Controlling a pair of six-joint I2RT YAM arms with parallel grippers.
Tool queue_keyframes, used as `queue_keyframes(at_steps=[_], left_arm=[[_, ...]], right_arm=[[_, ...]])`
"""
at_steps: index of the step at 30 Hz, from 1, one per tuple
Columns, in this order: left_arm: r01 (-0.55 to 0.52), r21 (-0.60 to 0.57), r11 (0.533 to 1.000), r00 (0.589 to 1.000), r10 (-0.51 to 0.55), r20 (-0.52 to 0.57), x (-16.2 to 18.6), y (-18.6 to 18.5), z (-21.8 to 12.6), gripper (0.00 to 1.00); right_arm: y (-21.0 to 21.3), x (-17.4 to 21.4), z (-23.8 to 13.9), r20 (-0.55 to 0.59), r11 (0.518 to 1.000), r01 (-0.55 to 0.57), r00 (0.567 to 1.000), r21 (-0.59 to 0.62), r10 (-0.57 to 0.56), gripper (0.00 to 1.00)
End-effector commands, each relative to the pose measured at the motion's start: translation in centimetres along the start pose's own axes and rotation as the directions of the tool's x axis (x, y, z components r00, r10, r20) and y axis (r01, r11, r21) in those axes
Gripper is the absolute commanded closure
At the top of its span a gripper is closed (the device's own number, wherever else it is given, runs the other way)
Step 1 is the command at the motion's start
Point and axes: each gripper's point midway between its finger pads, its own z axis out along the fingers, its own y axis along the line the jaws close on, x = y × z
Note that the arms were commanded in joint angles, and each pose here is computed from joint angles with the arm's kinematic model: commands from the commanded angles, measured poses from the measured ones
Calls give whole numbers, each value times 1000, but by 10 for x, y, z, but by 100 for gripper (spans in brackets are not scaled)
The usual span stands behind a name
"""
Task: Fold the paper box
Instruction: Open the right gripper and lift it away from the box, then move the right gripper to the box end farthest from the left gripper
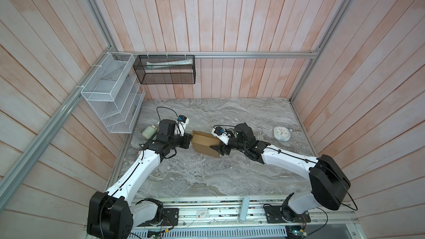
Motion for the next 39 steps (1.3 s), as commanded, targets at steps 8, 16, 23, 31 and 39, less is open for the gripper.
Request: queue_keyframes(at_steps=[8, 16, 23, 31, 39], left_arm=[[-4, -11, 1000, 1000, 3, -26, 12, 2, 1, 100], [-6, -5, 1000, 1000, 6, -21, 11, 0, 0, 100], [-4, -6, 1000, 1000, 4, -21, 10, 1, 0, 100], [-4, -7, 1000, 1000, 4, -17, 10, 0, -1, 100], [-2, -7, 1000, 1000, 2, -18, 10, 0, -1, 100]], right_arm=[[-11, -25, -27, 71, 994, -50, 997, 96, 43, 25], [-22, -46, -45, 91, 970, -164, 985, 181, 150, 29], [-34, -64, -59, 79, 893, -323, 946, 313, 315, 34], [-28, -58, -54, -16, 827, -426, 886, 366, 464, 38], [-19, -46, -51, -52, 753, -546, 796, 367, 603, 49]])
